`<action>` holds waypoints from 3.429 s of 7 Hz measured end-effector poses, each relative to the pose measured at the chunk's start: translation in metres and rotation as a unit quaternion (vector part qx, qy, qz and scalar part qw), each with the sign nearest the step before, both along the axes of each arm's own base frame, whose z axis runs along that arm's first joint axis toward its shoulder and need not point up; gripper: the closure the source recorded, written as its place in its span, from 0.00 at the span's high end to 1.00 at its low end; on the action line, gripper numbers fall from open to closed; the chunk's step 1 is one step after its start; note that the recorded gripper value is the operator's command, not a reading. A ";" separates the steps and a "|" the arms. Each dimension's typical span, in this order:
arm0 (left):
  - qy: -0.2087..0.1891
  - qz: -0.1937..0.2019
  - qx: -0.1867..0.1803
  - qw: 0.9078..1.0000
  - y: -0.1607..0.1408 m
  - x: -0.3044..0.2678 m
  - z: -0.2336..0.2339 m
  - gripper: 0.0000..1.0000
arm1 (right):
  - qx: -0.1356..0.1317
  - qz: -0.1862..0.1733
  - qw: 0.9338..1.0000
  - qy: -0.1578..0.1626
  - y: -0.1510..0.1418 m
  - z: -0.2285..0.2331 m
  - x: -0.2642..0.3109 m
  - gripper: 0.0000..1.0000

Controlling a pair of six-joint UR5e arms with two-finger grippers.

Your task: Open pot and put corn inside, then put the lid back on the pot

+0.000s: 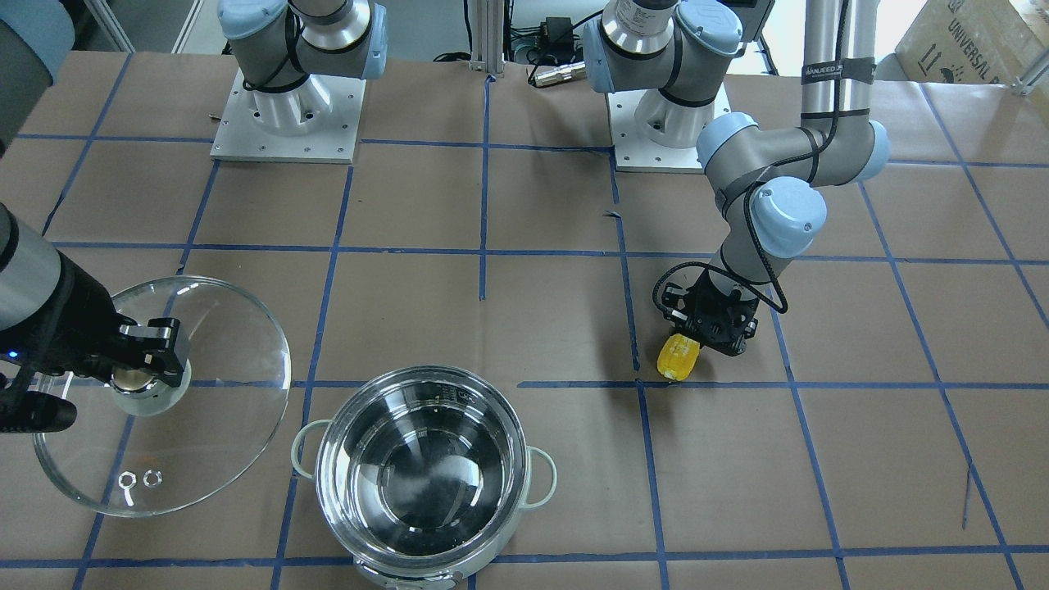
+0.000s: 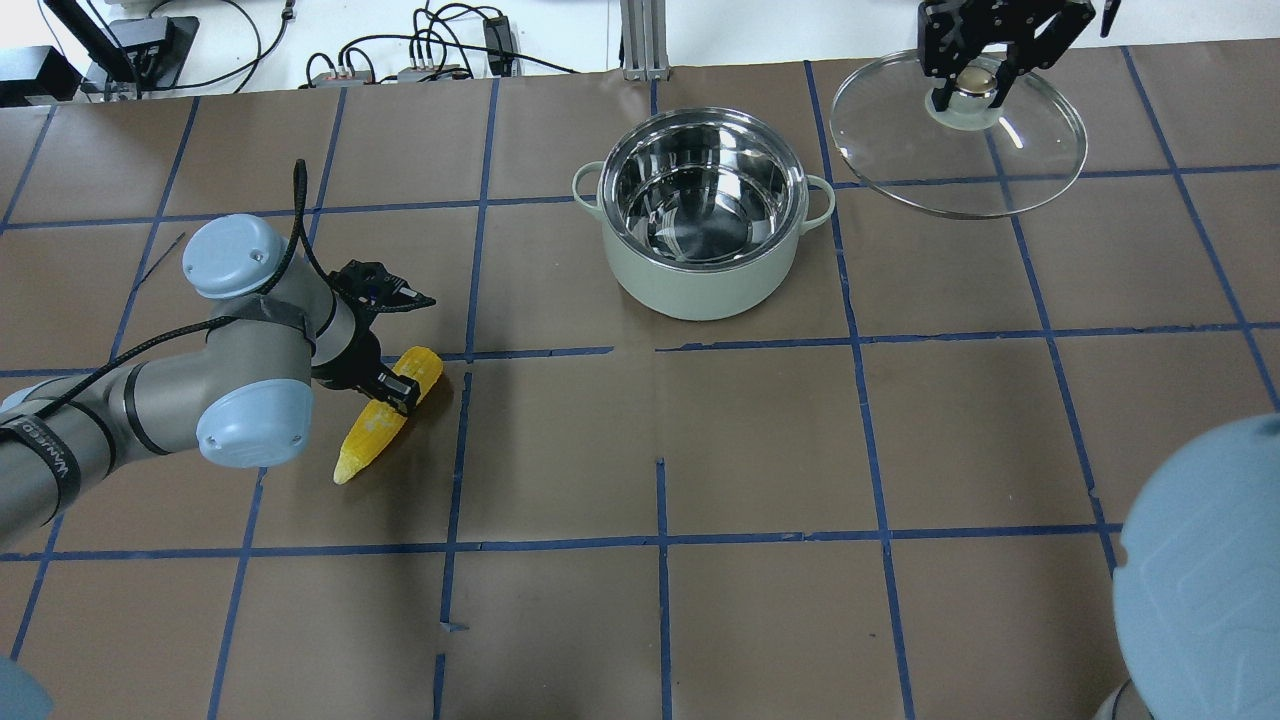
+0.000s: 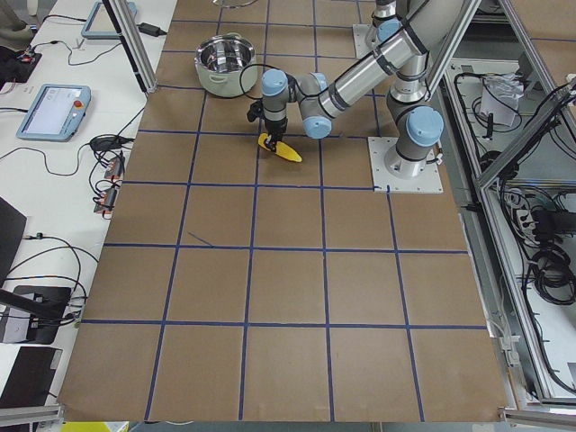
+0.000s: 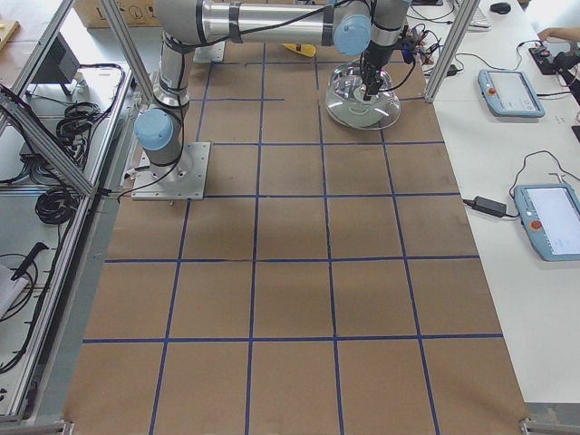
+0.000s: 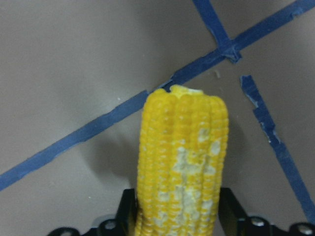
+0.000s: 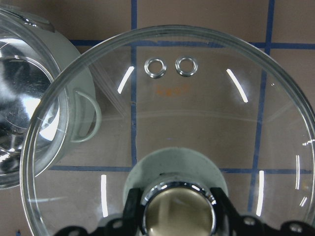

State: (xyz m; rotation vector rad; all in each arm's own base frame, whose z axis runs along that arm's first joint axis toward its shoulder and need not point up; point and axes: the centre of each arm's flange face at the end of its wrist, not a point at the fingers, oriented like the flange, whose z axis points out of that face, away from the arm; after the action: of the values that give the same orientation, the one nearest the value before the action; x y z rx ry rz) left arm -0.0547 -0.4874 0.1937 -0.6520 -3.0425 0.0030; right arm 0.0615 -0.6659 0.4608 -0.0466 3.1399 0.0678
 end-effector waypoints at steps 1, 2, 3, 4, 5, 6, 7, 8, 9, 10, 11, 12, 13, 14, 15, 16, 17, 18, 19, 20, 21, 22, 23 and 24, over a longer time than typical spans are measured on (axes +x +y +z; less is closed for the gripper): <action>-0.006 0.021 -0.003 1.000 -0.003 -0.013 0.012 0.14 | 0.006 -0.002 1.000 0.000 0.000 -0.004 -0.016 0.25; -0.014 0.039 -0.002 0.999 -0.013 -0.035 0.036 0.14 | 0.011 -0.004 1.000 -0.002 0.000 -0.008 -0.031 0.25; -0.022 0.065 0.004 0.998 -0.032 -0.064 0.073 0.14 | 0.014 -0.007 1.000 -0.004 0.001 -0.012 -0.040 0.25; -0.024 0.096 0.010 0.995 -0.056 -0.094 0.128 0.14 | 0.016 -0.008 1.000 -0.005 0.001 -0.013 -0.043 0.25; -0.020 0.127 0.014 0.992 -0.079 -0.121 0.192 0.14 | 0.016 -0.008 1.000 -0.005 0.001 -0.014 -0.044 0.25; -0.006 0.155 0.018 0.988 -0.103 -0.145 0.247 0.14 | 0.017 -0.008 1.000 -0.006 0.001 -0.014 -0.044 0.25; 0.010 0.183 0.025 0.983 -0.129 -0.171 0.282 0.14 | 0.017 -0.008 1.000 -0.006 0.001 -0.015 -0.044 0.25; 0.019 0.204 0.029 0.978 -0.152 -0.203 0.298 0.14 | 0.018 -0.008 1.000 -0.006 0.001 -0.015 -0.044 0.25; 0.022 0.216 0.028 0.976 -0.175 -0.241 0.296 0.14 | 0.018 -0.008 1.000 -0.006 0.001 -0.015 -0.044 0.25; 0.024 0.227 0.025 0.973 -0.192 -0.280 0.284 0.12 | 0.018 -0.008 1.000 -0.006 0.001 -0.015 -0.044 0.25; 0.024 0.235 0.027 0.971 -0.201 -0.316 0.266 0.11 | 0.018 -0.007 1.000 -0.006 0.001 -0.015 -0.044 0.24; 0.017 0.231 0.034 0.972 -0.201 -0.351 0.241 0.10 | 0.017 -0.007 1.000 -0.006 0.001 -0.015 -0.043 0.24; 0.008 0.222 0.045 0.974 -0.197 -0.378 0.217 0.11 | 0.017 -0.007 1.000 -0.005 0.001 -0.014 -0.043 0.25; -0.005 0.214 0.061 0.975 -0.193 -0.391 0.198 0.11 | 0.016 -0.006 1.000 -0.005 0.001 -0.014 -0.042 0.25; -0.017 0.205 0.077 0.976 -0.190 -0.394 0.183 0.11 | 0.016 -0.006 1.000 -0.006 0.001 -0.014 -0.041 0.25; -0.026 0.197 0.089 0.976 -0.191 -0.393 0.173 0.11 | 0.016 -0.005 1.000 -0.006 0.001 -0.014 -0.041 0.25; -0.030 0.195 0.094 0.976 -0.193 -0.389 0.168 0.11 | 0.016 -0.005 1.000 -0.006 0.001 -0.014 -0.040 0.25; -0.030 0.195 0.094 0.976 -0.196 -0.385 0.168 0.11 | 0.016 -0.005 1.000 -0.006 0.001 -0.014 -0.040 0.25; -0.029 0.197 0.093 0.976 -0.199 -0.381 0.168 0.11 | 0.016 -0.005 1.000 -0.006 0.001 -0.014 -0.040 0.25; -0.027 0.198 0.091 0.976 -0.201 -0.380 0.169 0.12 | 0.016 -0.005 1.000 -0.006 0.000 -0.014 -0.039 0.25; -0.025 0.199 0.089 0.976 -0.202 -0.380 0.168 0.23 | 0.016 -0.005 1.000 -0.006 0.000 -0.015 -0.039 0.25; -0.023 0.200 0.085 0.976 -0.204 -0.380 0.167 0.69 | 0.017 -0.004 1.000 -0.006 0.000 -0.015 -0.038 0.25; -0.020 0.203 0.081 0.976 -0.206 -0.381 0.166 0.89 | 0.017 -0.004 1.000 -0.006 0.000 -0.016 -0.037 0.25; -0.017 0.205 0.076 0.976 -0.207 -0.382 0.166 0.92 | 0.017 -0.004 1.000 -0.006 0.000 -0.016 -0.036 0.25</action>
State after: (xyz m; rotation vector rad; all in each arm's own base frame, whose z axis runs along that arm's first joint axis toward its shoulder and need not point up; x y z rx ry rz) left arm -0.4371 -0.6947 0.3601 -0.0074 -3.1053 -0.2298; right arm 0.0251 -0.6664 0.4443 -0.0341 3.1249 0.1216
